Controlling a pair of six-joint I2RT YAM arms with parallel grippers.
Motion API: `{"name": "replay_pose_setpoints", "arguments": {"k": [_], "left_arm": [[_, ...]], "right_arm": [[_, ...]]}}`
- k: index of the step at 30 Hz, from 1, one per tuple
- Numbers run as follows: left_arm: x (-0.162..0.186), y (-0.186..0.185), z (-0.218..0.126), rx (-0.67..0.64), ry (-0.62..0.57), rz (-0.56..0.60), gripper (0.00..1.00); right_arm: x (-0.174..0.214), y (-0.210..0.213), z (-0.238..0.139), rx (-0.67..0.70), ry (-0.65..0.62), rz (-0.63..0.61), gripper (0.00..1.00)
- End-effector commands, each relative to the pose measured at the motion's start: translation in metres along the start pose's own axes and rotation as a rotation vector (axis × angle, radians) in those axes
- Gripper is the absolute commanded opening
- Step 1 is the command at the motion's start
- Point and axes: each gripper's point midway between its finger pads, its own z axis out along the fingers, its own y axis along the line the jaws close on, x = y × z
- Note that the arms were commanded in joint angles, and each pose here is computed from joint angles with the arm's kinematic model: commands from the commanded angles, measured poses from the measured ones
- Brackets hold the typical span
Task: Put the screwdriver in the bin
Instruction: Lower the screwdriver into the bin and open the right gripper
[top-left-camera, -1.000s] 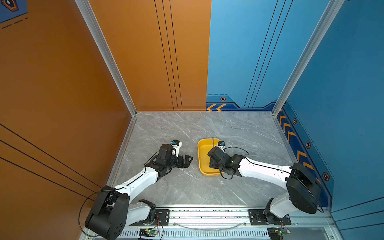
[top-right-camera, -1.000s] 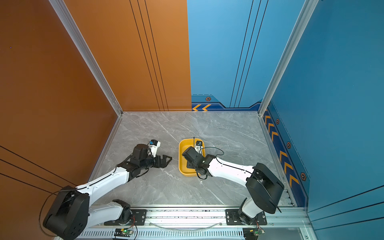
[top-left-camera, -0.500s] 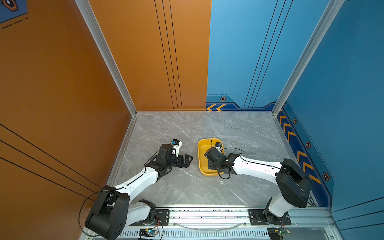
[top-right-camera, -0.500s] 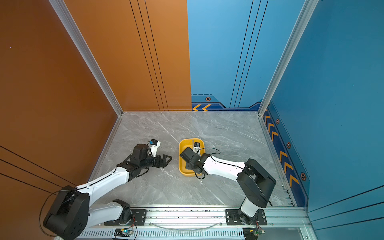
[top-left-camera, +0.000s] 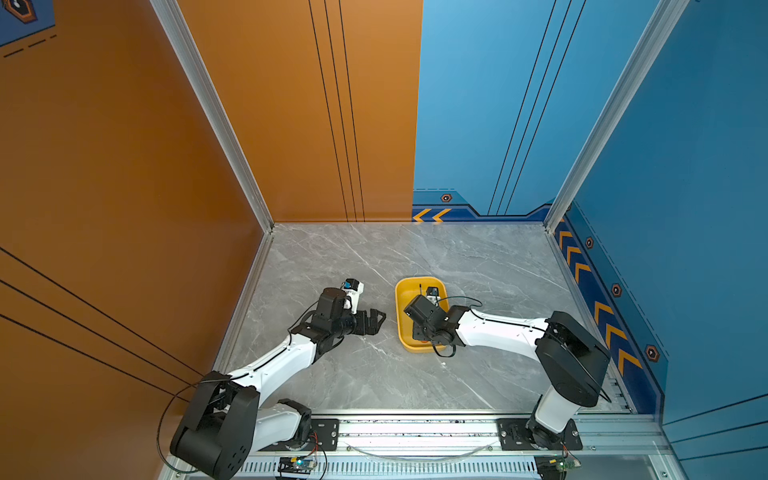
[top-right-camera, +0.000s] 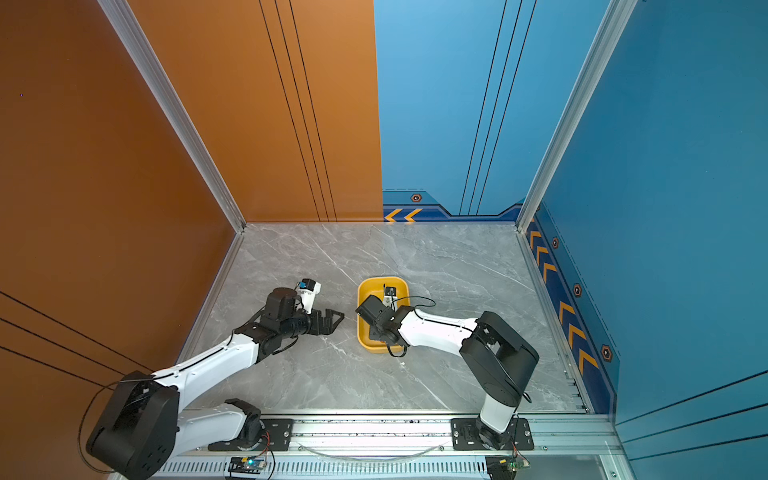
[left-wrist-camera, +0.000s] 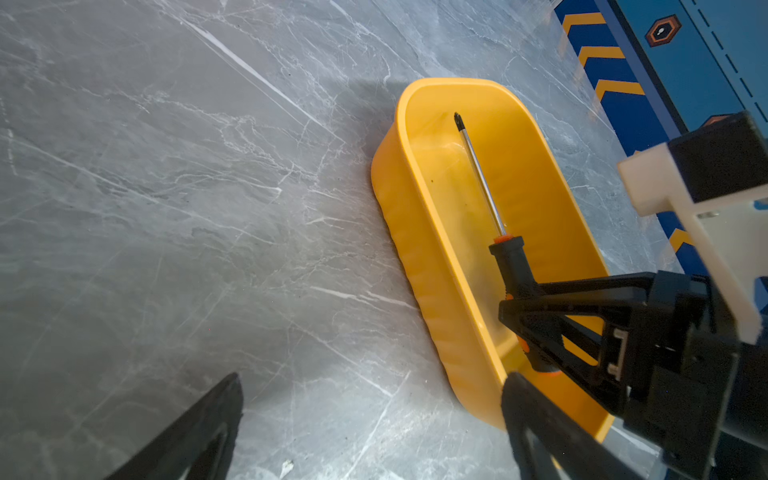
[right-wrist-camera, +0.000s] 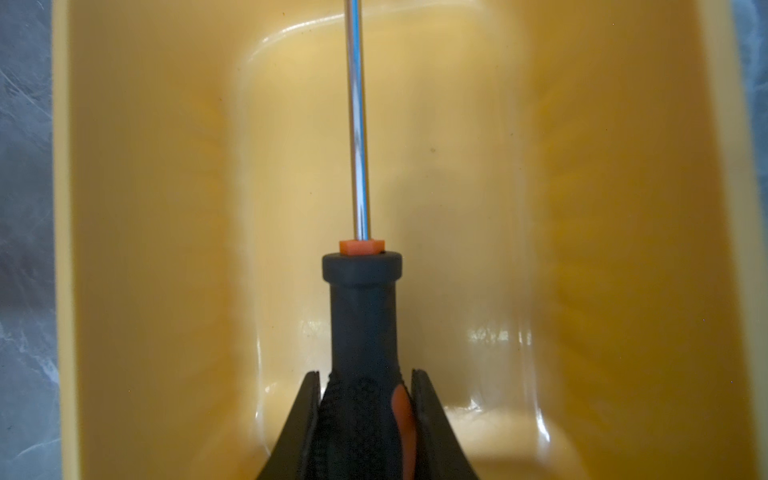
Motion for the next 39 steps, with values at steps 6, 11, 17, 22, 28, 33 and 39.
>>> {"name": "replay_pose_setpoints", "arguments": {"k": [6, 11, 17, 22, 28, 33, 39], "left_arm": [[0.004, -0.005, 0.002, 0.02, 0.011, 0.006, 0.98], [0.004, -0.004, 0.002, 0.02, 0.013, 0.007, 0.98], [0.006, -0.003, 0.002, 0.017, 0.015, 0.007, 0.98], [0.006, -0.003, 0.002, 0.017, 0.015, 0.007, 0.98], [0.006, -0.003, 0.002, 0.017, 0.015, 0.008, 0.98], [0.006, -0.003, 0.002, 0.014, 0.014, 0.008, 0.98], [0.007, -0.004, 0.004, 0.024, 0.02, -0.001, 0.98]], "right_arm": [[0.005, -0.001, 0.006, 0.054, 0.037, -0.01, 0.0], [0.008, 0.0, 0.012, 0.061, 0.055, -0.016, 0.0], [0.01, -0.002, 0.015, 0.072, 0.061, -0.017, 0.0], [0.011, -0.001, 0.016, 0.074, 0.067, -0.019, 0.07], [0.012, -0.001, 0.018, 0.076, 0.072, -0.021, 0.21], [0.011, -0.002, 0.017, 0.078, 0.069, -0.024, 0.33], [0.009, -0.001, 0.015, 0.078, 0.063, -0.032, 0.38]]}}
